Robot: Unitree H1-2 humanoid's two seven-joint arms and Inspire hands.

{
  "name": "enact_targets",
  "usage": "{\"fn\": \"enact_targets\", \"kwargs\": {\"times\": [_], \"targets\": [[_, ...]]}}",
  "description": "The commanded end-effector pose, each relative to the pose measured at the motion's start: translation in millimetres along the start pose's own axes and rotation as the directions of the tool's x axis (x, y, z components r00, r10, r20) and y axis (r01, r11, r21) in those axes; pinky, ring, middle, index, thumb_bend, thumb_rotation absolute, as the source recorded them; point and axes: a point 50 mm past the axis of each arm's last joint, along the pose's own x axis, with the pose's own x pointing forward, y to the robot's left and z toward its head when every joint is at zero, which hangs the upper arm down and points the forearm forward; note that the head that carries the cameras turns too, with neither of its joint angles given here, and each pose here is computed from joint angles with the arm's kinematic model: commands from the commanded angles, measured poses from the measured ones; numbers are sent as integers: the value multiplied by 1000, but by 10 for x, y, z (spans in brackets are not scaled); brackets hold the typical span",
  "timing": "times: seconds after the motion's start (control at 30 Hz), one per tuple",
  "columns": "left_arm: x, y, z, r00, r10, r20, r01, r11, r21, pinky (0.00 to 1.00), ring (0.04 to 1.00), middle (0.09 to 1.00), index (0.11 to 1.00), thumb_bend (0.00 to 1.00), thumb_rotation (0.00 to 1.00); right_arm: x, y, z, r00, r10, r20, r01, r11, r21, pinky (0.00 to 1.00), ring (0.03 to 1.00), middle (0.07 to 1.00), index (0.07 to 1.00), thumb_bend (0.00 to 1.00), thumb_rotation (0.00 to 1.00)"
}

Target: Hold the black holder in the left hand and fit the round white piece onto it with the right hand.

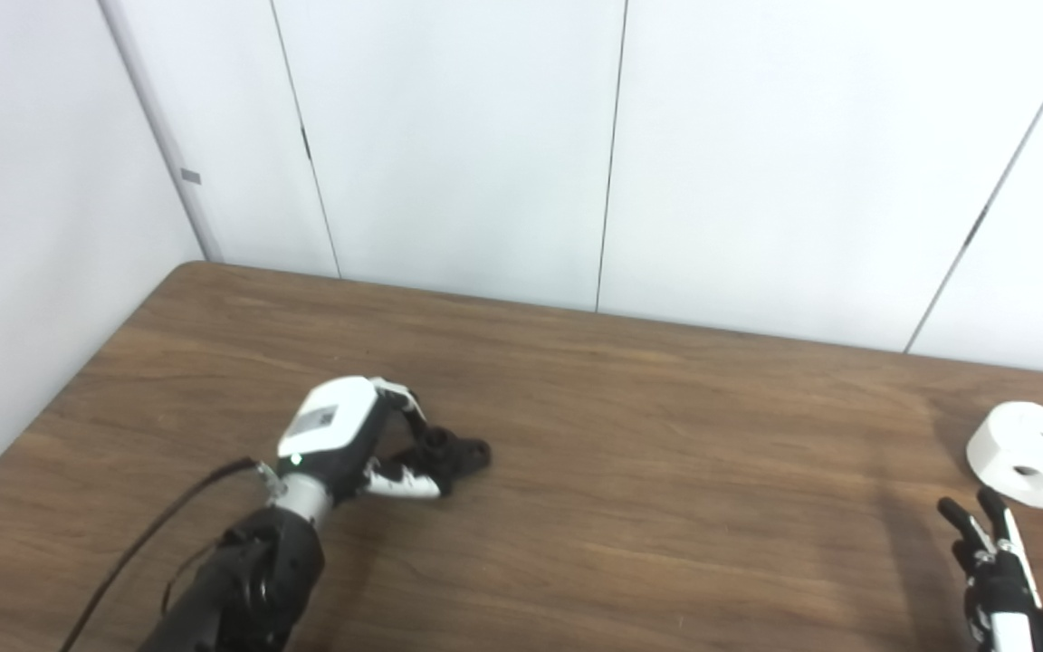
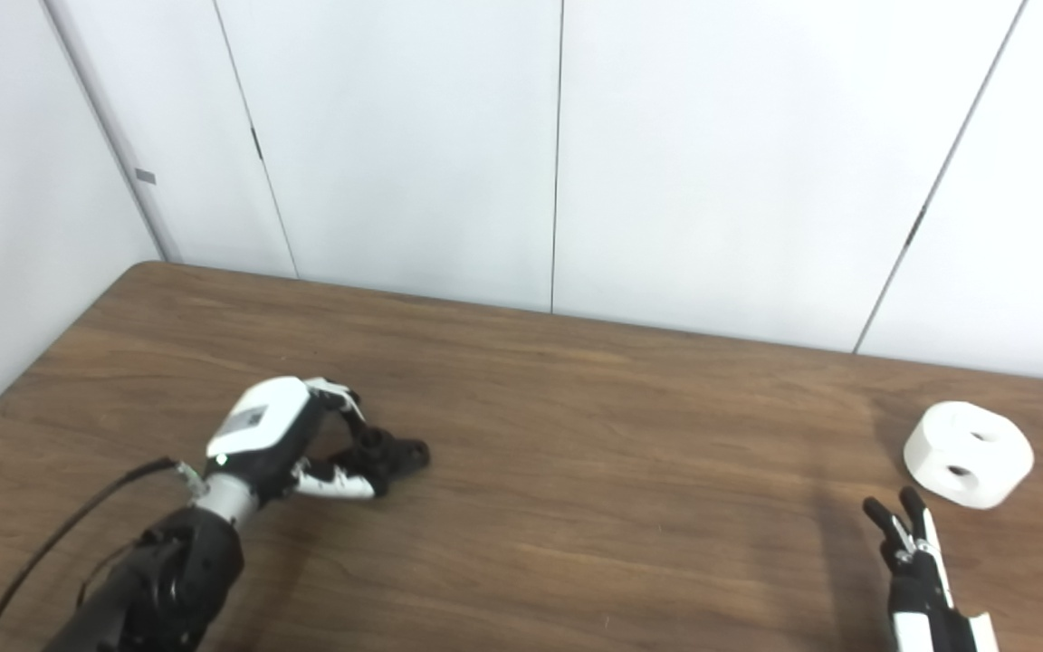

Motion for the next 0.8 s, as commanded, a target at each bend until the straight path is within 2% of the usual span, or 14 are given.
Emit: {"fn": "enact_targets", "kwargs": {"times": [0.0,0.37,0.53,0.77], "targets": [[-37,79,123,998,31,59,-32,999,31,880,884,797,486,521,47,-268,99,-152,996,-9,-91,11,1000,26,1000,1000,924,1000,531,1000],[-303,-52,383,994,-19,104,19,1000,6,824,883,803,486,522,48,-265,81,-92,995,-8,-98,11,1000,28,1000,996,926,1000,544,1000],[-394,-106,518,991,-52,123,56,998,-22,851,896,813,487,521,48,-255,78,-49,995,-4,-101,8,999,40,1000,1000,926,1000,548,999],[-470,-168,634,987,-64,149,68,997,-28,860,887,807,486,522,51,-252,93,11,994,-6,-111,9,1000,29,1000,1000,921,1000,577,1000]]}}
